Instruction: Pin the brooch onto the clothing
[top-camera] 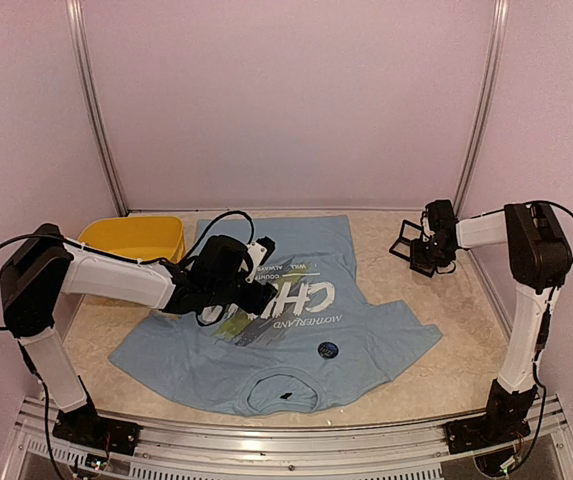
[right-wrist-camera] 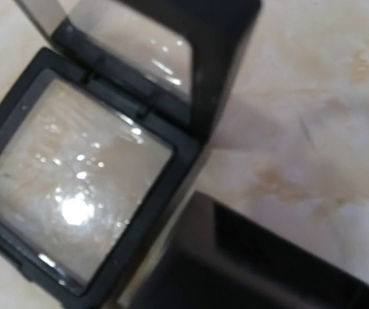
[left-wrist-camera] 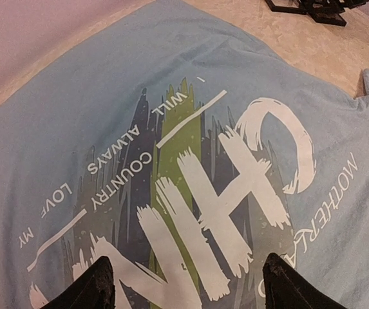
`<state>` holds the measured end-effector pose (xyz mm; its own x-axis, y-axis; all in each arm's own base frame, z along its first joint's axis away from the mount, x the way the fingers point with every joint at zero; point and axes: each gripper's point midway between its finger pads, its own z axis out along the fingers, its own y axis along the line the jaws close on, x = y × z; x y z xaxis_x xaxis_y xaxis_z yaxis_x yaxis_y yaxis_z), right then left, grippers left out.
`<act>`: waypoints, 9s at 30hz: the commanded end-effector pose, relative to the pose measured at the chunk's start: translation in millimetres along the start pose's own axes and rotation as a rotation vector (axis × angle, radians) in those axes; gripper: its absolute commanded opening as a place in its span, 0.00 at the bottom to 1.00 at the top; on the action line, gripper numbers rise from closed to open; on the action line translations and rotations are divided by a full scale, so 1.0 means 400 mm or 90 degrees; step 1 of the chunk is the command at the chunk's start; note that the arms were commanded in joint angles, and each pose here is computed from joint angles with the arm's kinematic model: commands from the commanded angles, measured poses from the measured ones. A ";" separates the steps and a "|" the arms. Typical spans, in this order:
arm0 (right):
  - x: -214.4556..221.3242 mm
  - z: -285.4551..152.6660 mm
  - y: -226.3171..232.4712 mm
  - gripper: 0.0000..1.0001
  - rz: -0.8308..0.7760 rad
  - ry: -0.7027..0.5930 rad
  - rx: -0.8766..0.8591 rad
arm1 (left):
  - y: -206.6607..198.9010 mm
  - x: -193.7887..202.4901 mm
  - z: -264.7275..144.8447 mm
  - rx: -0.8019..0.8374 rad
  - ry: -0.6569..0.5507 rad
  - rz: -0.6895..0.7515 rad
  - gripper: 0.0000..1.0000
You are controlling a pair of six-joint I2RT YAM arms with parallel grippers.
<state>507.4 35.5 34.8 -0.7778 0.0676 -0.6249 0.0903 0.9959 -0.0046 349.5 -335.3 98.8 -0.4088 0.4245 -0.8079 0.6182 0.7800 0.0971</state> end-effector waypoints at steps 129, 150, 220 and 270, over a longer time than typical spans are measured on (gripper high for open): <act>0.184 -1.384 0.770 0.00 -0.563 -0.370 -1.015 | -0.380 -0.501 -0.697 0.504 -0.436 0.021 0.12; 0.178 -1.404 0.700 0.75 -0.485 -0.487 -1.022 | -0.330 -0.482 -0.766 0.496 -0.566 -0.013 0.00; 0.237 -1.201 0.815 0.00 -0.651 -0.274 -0.875 | -0.276 -0.361 -0.706 0.378 -0.323 0.155 0.63; 0.203 -1.326 0.796 0.69 -0.519 -0.398 -0.985 | -0.289 -0.369 -0.705 0.436 -0.405 0.112 0.00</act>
<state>160.7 399.4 351.4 0.0167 -0.2672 -0.9635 -0.9994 0.0243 -0.0241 158.5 -361.7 336.9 -0.0228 0.1407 -0.9898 0.9739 0.2270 0.0098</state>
